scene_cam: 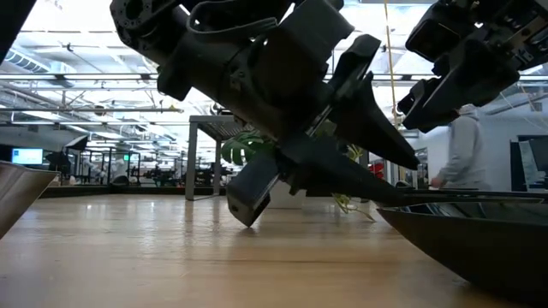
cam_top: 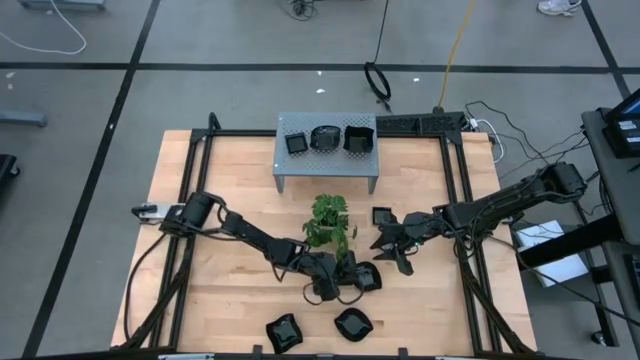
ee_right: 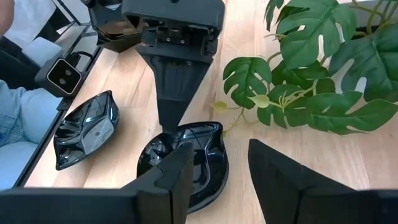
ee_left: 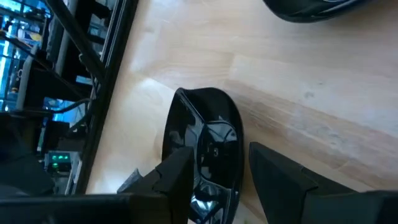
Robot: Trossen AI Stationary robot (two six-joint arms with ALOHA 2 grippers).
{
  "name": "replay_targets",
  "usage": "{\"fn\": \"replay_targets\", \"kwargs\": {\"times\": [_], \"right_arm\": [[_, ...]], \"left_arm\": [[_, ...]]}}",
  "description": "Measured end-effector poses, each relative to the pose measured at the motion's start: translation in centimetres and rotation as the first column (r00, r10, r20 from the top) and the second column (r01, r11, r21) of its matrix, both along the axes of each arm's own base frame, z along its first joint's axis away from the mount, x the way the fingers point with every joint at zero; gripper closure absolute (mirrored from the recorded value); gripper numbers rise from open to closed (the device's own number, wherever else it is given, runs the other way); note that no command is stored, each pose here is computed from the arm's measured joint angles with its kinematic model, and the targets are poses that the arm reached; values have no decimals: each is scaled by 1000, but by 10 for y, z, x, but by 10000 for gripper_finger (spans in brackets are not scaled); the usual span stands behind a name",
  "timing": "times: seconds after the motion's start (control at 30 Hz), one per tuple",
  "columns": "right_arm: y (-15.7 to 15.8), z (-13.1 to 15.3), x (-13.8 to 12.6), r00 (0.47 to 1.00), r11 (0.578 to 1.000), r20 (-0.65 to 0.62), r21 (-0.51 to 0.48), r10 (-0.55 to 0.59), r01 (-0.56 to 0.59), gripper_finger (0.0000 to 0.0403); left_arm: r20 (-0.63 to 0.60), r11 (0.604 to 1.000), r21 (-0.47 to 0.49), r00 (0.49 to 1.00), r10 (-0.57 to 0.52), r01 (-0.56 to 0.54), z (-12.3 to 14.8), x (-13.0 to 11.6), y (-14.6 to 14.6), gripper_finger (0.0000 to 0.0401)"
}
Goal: Pick & Place Mini shaped plates
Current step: Stack the black leaf shaped plate on top of the other black leaf shaped plate on the shelf
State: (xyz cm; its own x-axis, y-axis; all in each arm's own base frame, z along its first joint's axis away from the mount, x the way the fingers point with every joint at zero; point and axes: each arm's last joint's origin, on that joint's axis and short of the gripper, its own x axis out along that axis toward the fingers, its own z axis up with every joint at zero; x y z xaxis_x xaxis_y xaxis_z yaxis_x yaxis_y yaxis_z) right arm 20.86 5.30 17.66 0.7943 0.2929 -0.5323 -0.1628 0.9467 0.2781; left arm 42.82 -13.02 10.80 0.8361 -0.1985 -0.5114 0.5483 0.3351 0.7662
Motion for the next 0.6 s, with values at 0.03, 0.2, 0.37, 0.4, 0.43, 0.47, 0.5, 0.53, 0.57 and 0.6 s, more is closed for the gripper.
{"fn": "replay_targets", "kwargs": {"times": [0.03, 0.2, 0.37, 0.4, 0.43, 0.47, 0.5, 0.53, 0.57, 0.6], "right_arm": [[0, 0, 0, 1000, 1000, -1, 0, 0, 0, 264], [0, 0, 0, 1000, 1000, -1, -1, 0, 0, 264], [0, 0, 0, 1000, 1000, -1, -1, 0, 0, 264], [0, 0, 0, 1000, 1000, -1, -1, 0, 0, 264], [0, 0, 0, 1000, 1000, -1, -1, 0, 0, 264], [0, 0, 0, 1000, 1000, -1, -1, 0, 0, 264], [0, 0, 0, 1000, 1000, -1, -1, 0, 0, 264], [0, 0, 0, 1000, 1000, -1, -1, 0, 0, 264], [0, 0, 0, 1000, 1000, -1, 0, 0, 0, 264], [0, 0, 0, 1000, 1000, -2, 0, -1, 1, 264]], "left_arm": [[-1, 1000, -3, 1000, 3, -3, 0, 0, 1, 242], [-10, 1000, -9, 1000, 9, -9, -1, 0, 2, 242], [-41, 998, -49, 999, 26, -28, -3, -1, 3, 243], [-46, 998, -58, 998, 31, -33, -3, -1, 3, 243], [-50, 997, -64, 998, 35, -38, -3, -1, 3, 246], [-54, 997, -69, 998, 39, -43, -4, -1, 3, 251], [-59, 996, -76, 997, 44, -49, -4, -1, 3, 258], [-66, 995, -83, 997, 51, -56, -4, -1, 3, 267], [-68, 994, -86, 996, 61, -66, -4, -1, 3, 279], [-71, 993, -88, 995, 66, -72, -5, -2, 3, 292]]}}
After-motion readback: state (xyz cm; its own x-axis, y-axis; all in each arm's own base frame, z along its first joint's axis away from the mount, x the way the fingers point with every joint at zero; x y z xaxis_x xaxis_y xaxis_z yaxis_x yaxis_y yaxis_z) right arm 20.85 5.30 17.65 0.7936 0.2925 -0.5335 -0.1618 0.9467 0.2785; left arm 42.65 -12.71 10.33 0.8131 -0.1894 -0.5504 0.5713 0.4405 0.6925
